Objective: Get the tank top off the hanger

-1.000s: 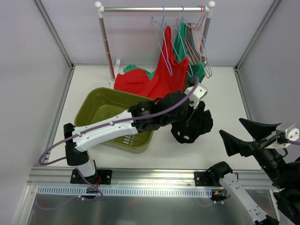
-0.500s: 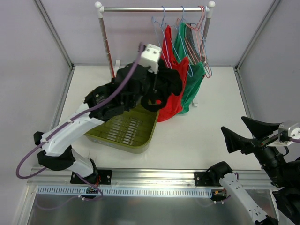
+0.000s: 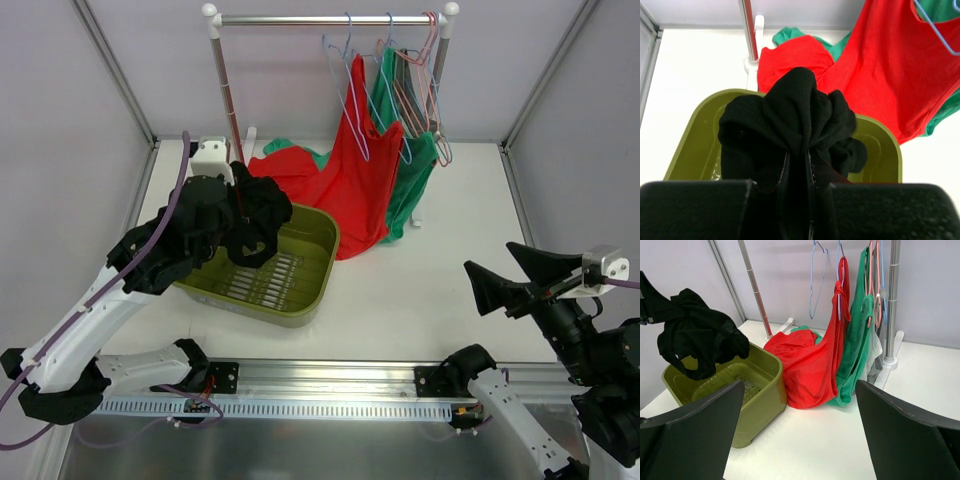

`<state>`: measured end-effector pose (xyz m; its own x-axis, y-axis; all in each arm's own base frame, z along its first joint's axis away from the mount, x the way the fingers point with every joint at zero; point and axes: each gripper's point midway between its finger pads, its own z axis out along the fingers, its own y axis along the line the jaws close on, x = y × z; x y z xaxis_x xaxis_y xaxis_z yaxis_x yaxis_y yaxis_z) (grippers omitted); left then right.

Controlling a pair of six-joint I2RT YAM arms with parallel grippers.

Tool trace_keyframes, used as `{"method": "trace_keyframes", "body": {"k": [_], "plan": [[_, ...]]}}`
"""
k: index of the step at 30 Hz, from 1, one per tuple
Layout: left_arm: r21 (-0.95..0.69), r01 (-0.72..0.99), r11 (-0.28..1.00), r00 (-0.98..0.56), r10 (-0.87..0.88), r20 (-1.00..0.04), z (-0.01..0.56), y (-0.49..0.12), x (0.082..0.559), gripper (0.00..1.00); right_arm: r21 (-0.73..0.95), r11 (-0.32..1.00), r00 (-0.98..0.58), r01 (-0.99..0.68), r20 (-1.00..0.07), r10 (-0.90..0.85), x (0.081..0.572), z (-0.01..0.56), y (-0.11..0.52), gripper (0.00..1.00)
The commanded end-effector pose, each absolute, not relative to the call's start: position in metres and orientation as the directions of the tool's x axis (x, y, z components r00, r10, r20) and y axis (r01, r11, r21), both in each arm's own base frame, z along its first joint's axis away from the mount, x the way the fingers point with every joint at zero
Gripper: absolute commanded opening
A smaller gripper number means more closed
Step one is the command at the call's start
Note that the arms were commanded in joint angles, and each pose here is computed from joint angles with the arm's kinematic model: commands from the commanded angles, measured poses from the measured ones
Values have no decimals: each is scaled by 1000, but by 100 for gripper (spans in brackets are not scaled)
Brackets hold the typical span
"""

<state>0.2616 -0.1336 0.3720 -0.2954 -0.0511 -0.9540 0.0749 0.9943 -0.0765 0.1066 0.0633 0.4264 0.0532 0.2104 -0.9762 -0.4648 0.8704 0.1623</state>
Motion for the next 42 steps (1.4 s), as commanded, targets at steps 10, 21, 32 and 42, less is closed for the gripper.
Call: {"method": "trace_keyframes", "body": {"k": [10, 21, 32, 42], "plan": [[-171, 66, 983, -425, -127, -896, 319, -127, 242, 0, 186, 852, 56, -490, -968, 243, 120, 433, 76, 99], [-230, -76, 970, -326, -242, -914, 334, -78, 220, 0, 193, 850, 32, -490, -971, 239, 126, 424, 79, 99], [-114, 88, 990, -492, -57, -868, 310, -135, 244, 19, 213, 833, 14, -511, -967, 256, 132, 420, 88, 100], [-88, 44, 995, -507, -54, -860, 308, -145, 264, 99, 175, 861, -98, -478, -985, 145, 146, 393, 90, 99]]}}
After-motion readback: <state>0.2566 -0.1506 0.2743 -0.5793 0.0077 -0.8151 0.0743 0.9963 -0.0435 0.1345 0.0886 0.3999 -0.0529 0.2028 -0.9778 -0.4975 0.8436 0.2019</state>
